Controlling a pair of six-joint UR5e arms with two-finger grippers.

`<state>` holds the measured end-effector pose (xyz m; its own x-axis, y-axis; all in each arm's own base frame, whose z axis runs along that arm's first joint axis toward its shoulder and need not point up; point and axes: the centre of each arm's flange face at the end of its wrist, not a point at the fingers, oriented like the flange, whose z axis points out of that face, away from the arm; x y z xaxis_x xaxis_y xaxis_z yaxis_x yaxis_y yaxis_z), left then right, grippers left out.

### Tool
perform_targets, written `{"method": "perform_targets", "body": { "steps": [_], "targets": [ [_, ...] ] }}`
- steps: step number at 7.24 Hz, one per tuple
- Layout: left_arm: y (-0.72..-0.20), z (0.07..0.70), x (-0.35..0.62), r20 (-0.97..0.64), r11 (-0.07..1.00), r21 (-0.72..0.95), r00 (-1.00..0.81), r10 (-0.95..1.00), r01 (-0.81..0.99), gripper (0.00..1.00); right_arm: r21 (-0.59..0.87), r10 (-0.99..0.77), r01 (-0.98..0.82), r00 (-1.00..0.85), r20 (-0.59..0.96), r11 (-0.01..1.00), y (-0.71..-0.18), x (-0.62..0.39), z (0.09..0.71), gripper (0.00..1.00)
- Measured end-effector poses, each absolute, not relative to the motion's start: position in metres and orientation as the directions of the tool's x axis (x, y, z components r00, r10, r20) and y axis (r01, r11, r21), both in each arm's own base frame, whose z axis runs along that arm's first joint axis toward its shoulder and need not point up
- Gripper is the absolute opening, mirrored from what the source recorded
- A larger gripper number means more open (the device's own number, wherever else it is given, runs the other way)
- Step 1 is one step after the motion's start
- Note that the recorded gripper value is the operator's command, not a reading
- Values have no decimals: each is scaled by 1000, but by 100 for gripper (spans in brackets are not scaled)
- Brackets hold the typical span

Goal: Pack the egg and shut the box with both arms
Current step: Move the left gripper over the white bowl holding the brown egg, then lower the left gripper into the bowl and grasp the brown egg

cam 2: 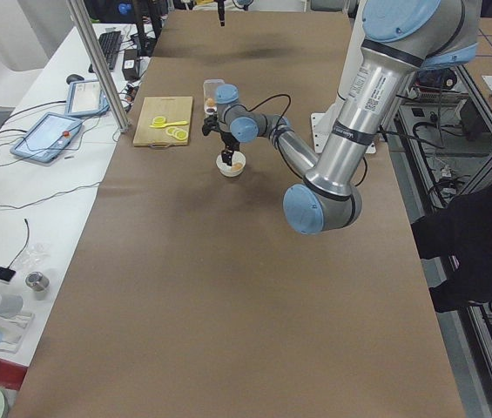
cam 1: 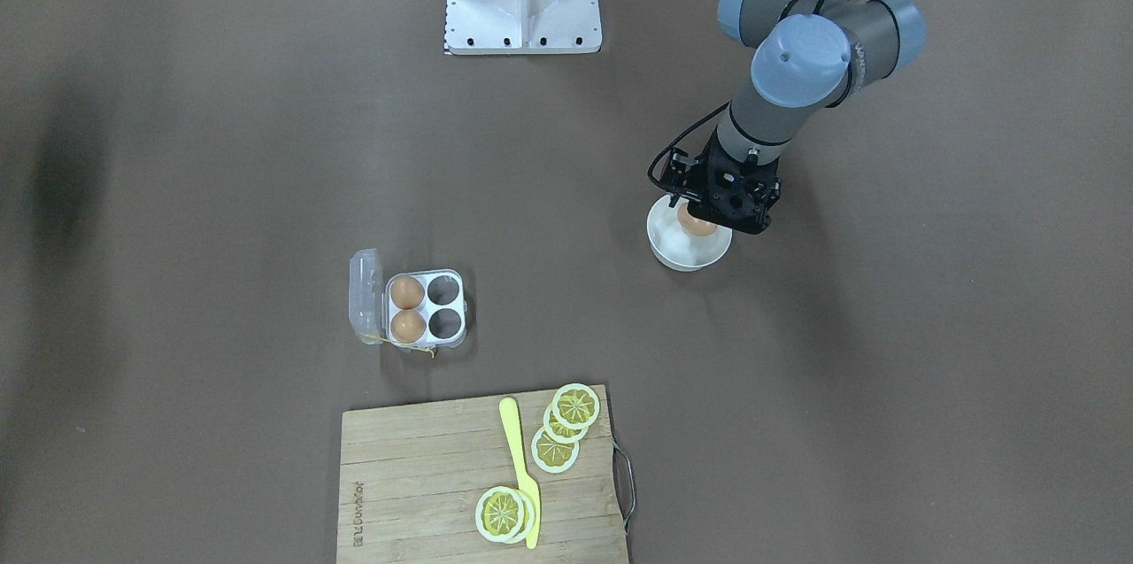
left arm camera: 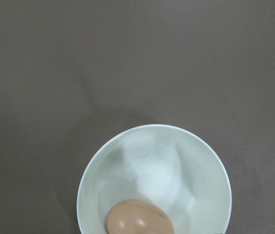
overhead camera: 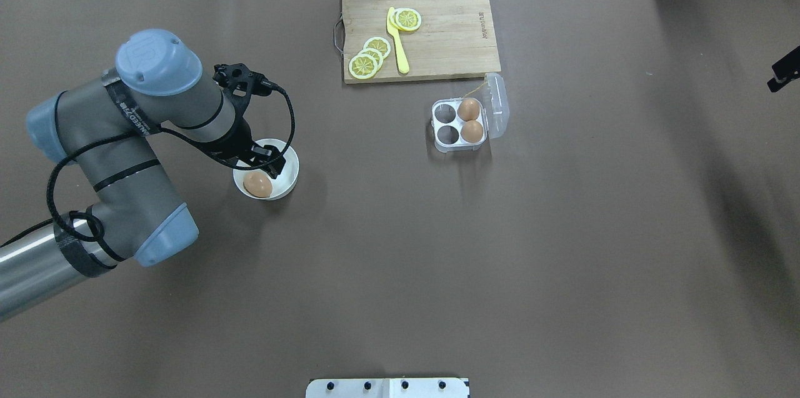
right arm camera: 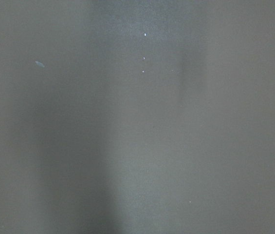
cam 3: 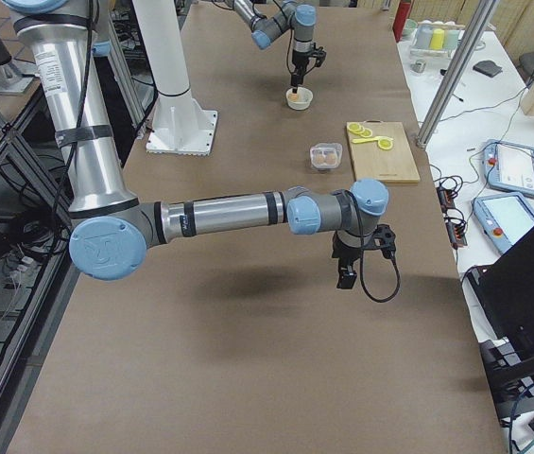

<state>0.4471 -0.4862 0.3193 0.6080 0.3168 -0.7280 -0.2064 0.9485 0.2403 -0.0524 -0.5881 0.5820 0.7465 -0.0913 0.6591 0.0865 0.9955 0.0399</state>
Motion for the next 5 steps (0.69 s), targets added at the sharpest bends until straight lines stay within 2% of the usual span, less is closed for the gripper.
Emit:
{"method": "perform_targets", "body": {
  "steps": [5],
  "targets": [
    [-491, 330, 455, -727, 949, 240, 609, 316, -205, 85, 44, -95, 88, 746, 660, 995, -589, -53, 581, 100]
  ]
}}
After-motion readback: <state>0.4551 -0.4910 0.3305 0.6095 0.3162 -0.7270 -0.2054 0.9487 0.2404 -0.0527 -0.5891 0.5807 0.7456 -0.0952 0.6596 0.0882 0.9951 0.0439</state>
